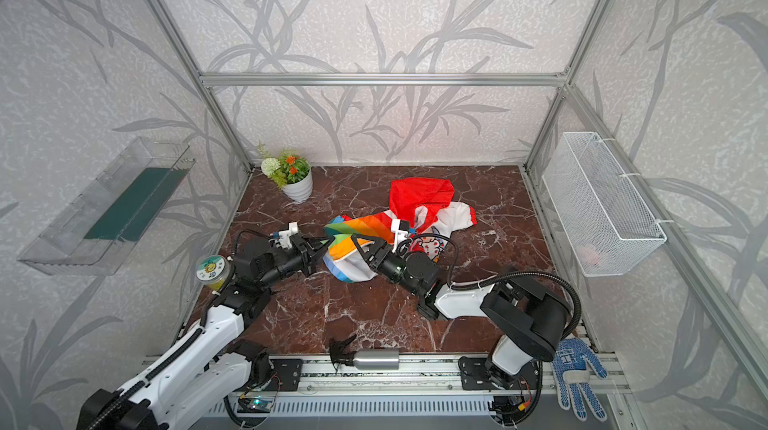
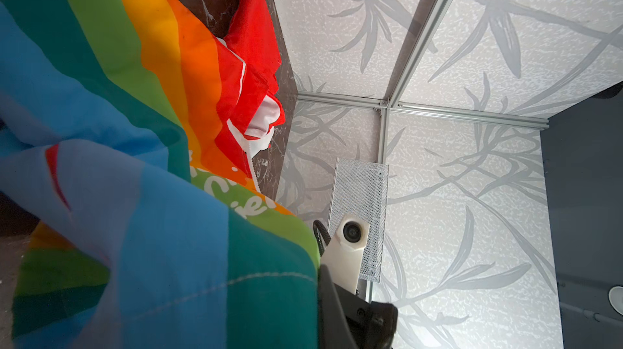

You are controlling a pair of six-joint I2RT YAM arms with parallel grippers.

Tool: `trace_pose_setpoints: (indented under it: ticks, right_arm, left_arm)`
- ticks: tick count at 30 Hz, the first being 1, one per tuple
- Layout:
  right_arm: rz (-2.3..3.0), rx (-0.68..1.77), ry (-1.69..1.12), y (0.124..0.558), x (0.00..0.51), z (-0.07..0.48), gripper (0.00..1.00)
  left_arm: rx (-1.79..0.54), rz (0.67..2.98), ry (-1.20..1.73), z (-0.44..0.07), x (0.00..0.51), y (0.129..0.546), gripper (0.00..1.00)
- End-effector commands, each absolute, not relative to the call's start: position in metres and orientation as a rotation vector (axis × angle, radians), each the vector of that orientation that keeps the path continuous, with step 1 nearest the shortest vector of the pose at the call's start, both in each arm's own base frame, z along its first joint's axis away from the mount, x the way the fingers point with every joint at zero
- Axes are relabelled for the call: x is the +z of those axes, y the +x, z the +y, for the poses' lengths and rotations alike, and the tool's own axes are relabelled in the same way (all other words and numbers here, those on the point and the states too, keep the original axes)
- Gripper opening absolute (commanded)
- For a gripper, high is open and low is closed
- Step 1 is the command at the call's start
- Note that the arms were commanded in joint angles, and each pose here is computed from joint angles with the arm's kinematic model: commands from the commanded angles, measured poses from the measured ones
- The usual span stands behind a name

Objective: Zip up the jacket

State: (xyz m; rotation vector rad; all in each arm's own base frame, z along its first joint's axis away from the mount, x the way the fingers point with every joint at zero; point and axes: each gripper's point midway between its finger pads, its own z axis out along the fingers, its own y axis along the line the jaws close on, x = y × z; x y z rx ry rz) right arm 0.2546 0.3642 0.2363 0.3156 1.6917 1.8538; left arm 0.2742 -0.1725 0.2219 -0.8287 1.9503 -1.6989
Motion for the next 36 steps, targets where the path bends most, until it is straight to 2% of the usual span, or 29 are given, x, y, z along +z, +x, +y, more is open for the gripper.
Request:
trace_pose_setpoints:
  ticks: [1,5,7,10,13,20,34,36]
  right_arm:
    - [1.630,1.864,0.269,0.248,0.251,0.376,0.74]
    - [1.608,1.898,0.281,0.246,0.244,0.389,0.75]
    - [1.630,1.912,0.227,0.235,0.241,0.404,0.71]
    - [1.622,1.910,0.235,0.237,0.242,0.405,0.47]
    - [1.621,1.906,0.241,0.237,0.242,0.403,0.27]
    - [1.620,1.883,0.265,0.236,0.242,0.392,0.01]
    - [1.552,1.962,0.248,0.240,0.270,0.396,0.00]
    - [1.527,1.956,0.260,0.253,0.276,0.388,0.00]
  left_arm:
    - [-1.754,1.913,-0.774,-0.177,0.247,0.273,0.00]
    - [-1.768,1.913,-0.763,-0.179,0.250,0.273,0.00]
    - [-1.767,1.916,-0.758,-0.179,0.251,0.271,0.00]
    - [-1.767,1.922,-0.753,-0.179,0.250,0.269,0.00]
    - [-1.760,1.919,-0.760,-0.178,0.248,0.268,0.00]
    - [-1.754,1.924,-0.761,-0.177,0.246,0.268,0.00]
    - [-1.741,1.944,-0.738,-0.178,0.242,0.265,0.00]
    - [-1.736,1.949,-0.744,-0.178,0.239,0.265,0.00]
